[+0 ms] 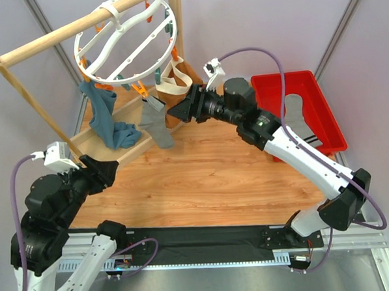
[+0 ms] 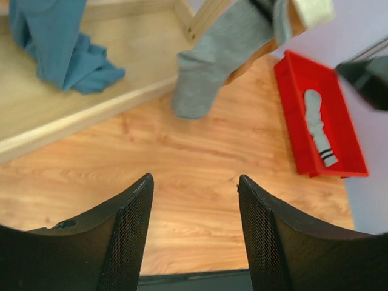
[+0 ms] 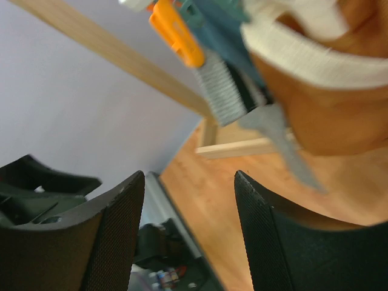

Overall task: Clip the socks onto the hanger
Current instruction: Clamp the sock onto the hanger, then adjust the hanger on the clothesline.

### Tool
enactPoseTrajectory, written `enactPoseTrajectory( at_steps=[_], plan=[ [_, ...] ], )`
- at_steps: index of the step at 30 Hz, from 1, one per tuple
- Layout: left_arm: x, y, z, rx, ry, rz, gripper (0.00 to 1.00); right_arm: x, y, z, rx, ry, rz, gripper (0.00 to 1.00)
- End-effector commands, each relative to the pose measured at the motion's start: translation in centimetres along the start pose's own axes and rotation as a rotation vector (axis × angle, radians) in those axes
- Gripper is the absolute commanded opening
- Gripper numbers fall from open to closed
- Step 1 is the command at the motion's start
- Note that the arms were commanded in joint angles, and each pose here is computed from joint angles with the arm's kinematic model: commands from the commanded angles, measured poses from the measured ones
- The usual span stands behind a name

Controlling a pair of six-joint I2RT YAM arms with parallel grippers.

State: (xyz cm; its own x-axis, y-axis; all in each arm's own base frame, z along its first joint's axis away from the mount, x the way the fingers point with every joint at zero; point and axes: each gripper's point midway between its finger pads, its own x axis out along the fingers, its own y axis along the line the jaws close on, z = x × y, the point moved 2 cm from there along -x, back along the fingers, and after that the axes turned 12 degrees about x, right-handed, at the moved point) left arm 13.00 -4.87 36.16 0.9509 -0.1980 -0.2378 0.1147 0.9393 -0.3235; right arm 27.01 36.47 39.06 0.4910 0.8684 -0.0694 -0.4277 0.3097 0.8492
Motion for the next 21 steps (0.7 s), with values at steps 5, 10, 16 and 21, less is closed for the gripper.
enactPoseTrajectory(
  at_steps=[5, 10, 16, 21],
  plan=[
    [-0.7, 1.8, -6.2, -0.006, 0.191, 0.039, 0.63, -2.6, -6.4, 7.6, -0.504, -0.058, -0.388, 0.68],
    [-1.2, 1.8, -7.7, -0.067, 0.213, 0.03, 0.64, -2.2, -8.1, 12.2, -0.551, -0.128, -0.356, 0.76],
    [-1.4, 0.7, -8.9, -0.139, 0.258, -0.03, 0.63, 0.8, -9.8, 14.3, -0.638, -0.077, -0.145, 0.78],
    [-1.5, -0.2, -9.3, -0.158, 0.261, -0.098, 0.63, 3.4, -10.3, 15.6, -0.676, -0.025, -0.059, 0.8]
  ],
)
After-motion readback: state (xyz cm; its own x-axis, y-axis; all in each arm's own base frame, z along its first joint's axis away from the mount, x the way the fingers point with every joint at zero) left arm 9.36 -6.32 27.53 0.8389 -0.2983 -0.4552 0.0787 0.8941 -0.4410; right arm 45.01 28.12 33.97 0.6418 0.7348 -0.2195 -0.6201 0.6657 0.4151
